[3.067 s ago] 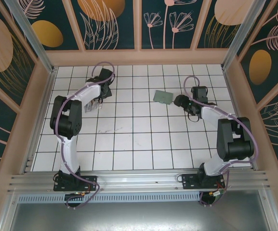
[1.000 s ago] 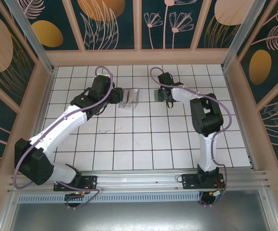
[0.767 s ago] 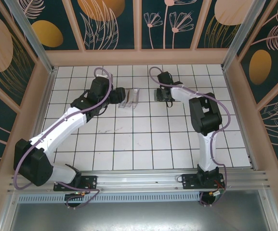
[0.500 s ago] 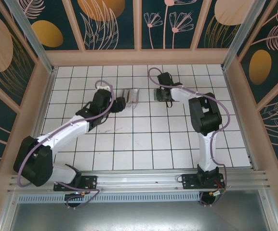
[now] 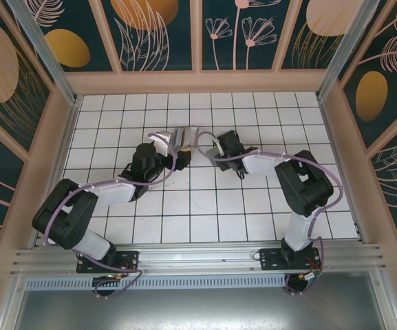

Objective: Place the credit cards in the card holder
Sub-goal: Move the card holder to the center of the table.

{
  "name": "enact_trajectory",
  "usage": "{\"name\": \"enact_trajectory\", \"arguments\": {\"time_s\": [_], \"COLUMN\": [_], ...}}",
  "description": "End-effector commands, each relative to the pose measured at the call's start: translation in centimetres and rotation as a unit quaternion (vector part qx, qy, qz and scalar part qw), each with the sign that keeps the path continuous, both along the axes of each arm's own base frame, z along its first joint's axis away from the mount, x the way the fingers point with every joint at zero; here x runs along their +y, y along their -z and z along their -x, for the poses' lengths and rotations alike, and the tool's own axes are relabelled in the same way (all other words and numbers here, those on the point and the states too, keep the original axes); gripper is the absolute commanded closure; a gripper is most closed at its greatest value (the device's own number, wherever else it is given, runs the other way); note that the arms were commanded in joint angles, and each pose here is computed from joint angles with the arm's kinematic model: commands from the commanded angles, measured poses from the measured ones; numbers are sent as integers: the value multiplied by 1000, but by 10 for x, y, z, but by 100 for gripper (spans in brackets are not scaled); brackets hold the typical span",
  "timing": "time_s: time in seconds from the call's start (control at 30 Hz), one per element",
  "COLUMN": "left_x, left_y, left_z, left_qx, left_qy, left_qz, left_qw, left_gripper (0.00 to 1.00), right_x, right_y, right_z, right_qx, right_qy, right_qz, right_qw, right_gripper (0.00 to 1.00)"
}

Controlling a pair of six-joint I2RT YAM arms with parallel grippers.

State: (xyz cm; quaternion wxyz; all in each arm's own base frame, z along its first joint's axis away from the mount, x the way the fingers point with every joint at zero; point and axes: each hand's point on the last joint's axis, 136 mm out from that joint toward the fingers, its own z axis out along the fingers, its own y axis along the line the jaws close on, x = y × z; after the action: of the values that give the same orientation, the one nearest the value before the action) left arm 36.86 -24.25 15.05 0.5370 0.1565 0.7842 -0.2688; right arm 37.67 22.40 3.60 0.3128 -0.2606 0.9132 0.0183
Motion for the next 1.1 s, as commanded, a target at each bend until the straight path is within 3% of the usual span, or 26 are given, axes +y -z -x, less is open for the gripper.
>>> {"name": "enact_trajectory", "arguments": {"time_s": [0.0, 0.07, 0.13, 0.17, 0.3, 0.4, 0.53, 0.7, 0.8, 0.93, 1.07], "left_x": [-14, -13, 11, 15, 8, 6, -3, -22, -28, -21, -16], "left_y": [-29, -28, -9, 2, 36, 54, 78, 84, 97, 111, 121], "left_z": [6, 11, 1, 6, 48, 73, 91, 96, 92, 80, 71], "left_qx": [-35, -15, 53, 84, 177, 222, 275, 310, 335, 340, 342], "left_qy": [48, 49, -46, -57, -11, 20, 67, 119, 119, 75, 49], "left_qz": [12, 22, 45, 62, 117, 118, 76, 94, 89, 84, 61], "left_qw": [998, 998, 996, 993, 977, 968, 956, 939, 930, 934, 936], "left_gripper": [9, 9, 10, 9, 10, 10, 13, 20, 35, 37, 38], "right_x": [15, 34, 53, 59, 64, 66, 58, 42, 34, 30, 31], "right_y": [-6, 2, 12, 16, 12, -1, -20, -46, -65, -75, -60], "right_z": [37, 72, 112, 120, 121, 120, 97, 75, 65, 67, 81], "right_qx": [5, 27, 55, 53, 26, -23, -61, -73, -55, 22, 80], "right_qy": [-105, -197, -298, -321, -348, -380, -342, -255, -175, -89, -46], "right_qz": [34, 41, 39, 45, 59, 63, 69, 14, -74, -227, -283], "right_qw": [994, 979, 952, 945, 935, 923, 935, 964, 980, 970, 955], "right_gripper": [77, 73, 70, 70, 68, 57, 51, 48, 48, 48, 48]}}
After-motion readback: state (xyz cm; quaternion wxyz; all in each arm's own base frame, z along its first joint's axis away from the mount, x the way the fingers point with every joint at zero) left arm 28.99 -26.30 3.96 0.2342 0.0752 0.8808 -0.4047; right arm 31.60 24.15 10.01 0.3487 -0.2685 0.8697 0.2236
